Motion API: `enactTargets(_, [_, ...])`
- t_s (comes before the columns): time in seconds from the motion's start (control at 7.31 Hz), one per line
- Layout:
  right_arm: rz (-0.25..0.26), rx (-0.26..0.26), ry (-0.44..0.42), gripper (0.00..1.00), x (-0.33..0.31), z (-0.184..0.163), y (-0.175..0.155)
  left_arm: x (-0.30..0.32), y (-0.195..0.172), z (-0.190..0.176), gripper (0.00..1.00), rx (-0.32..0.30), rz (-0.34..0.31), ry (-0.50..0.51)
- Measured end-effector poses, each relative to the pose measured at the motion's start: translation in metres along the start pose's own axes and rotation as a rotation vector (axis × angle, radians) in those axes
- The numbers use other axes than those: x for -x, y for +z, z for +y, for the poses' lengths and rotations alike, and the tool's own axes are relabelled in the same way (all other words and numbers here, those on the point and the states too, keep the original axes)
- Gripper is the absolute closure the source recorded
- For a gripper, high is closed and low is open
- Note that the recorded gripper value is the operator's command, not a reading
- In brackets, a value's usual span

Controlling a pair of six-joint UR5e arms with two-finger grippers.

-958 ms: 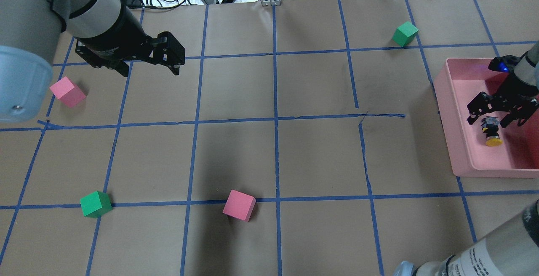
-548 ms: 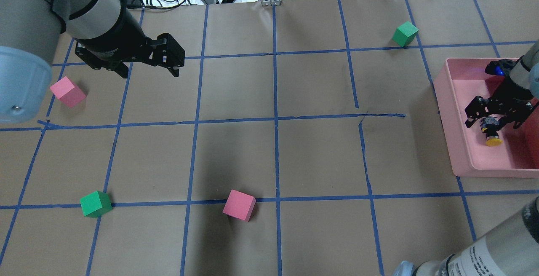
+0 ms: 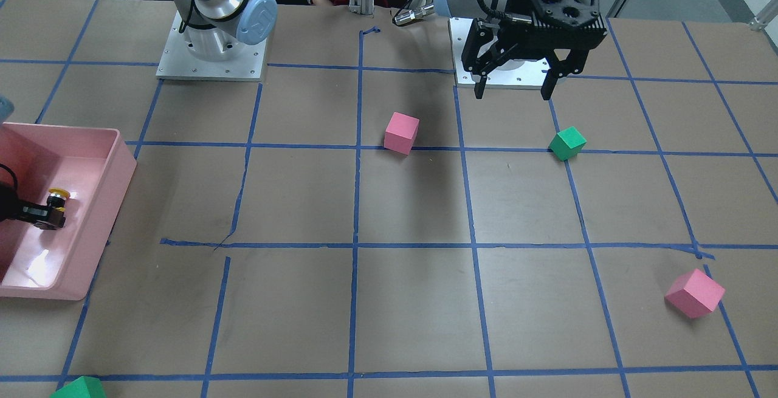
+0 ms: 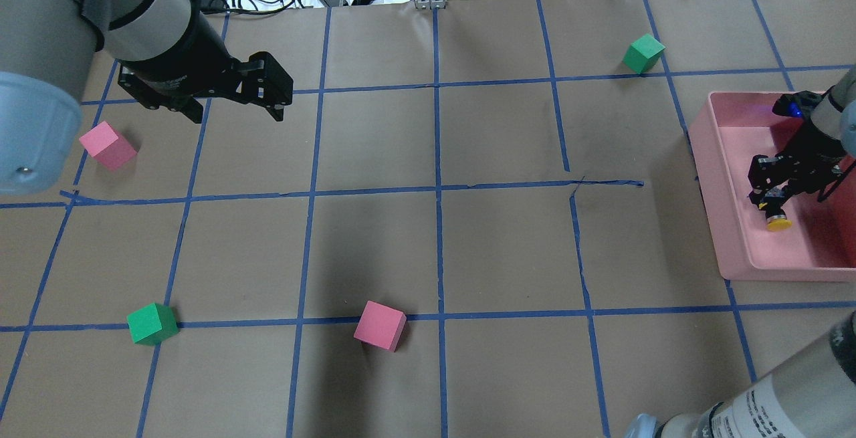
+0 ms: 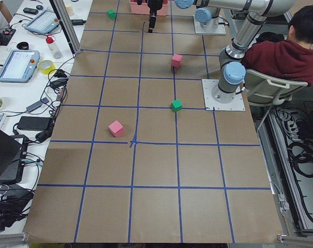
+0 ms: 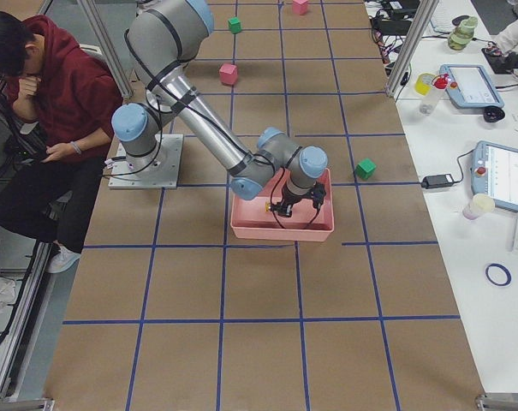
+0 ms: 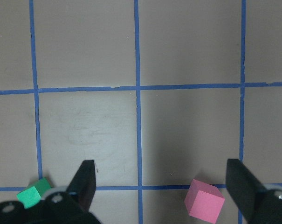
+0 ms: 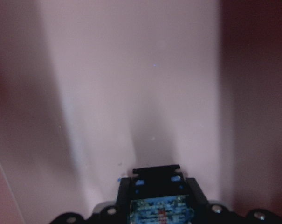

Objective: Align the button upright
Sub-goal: 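Lift the switch out of the bin with the right gripper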

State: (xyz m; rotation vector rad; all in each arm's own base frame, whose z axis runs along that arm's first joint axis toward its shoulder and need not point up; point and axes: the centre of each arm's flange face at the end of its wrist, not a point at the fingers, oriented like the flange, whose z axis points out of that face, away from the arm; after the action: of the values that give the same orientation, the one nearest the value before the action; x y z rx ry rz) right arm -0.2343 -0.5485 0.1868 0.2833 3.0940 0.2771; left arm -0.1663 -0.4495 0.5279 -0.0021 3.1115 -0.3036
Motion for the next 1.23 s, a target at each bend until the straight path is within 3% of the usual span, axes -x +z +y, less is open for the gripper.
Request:
enactTargets(0.41, [0.019,-0.031,0.04,1.0,0.002,0.012,-0.039,0.0,0.001,-0.002,0.0,0.0,-0.002,0.002])
enactTargets(0.82, [0.021,-0.041,0.048,1.0,0.009,0.031,-0.103,0.0,0.002,-0.003,0.0,0.003,-0.004,0.005])
enactTargets(1.23, [0.045,-0.074,0.08,1.0,0.092,0.038,-0.169,0.0,0.002,-0.002,0.0,0.002,-0.005,0.0])
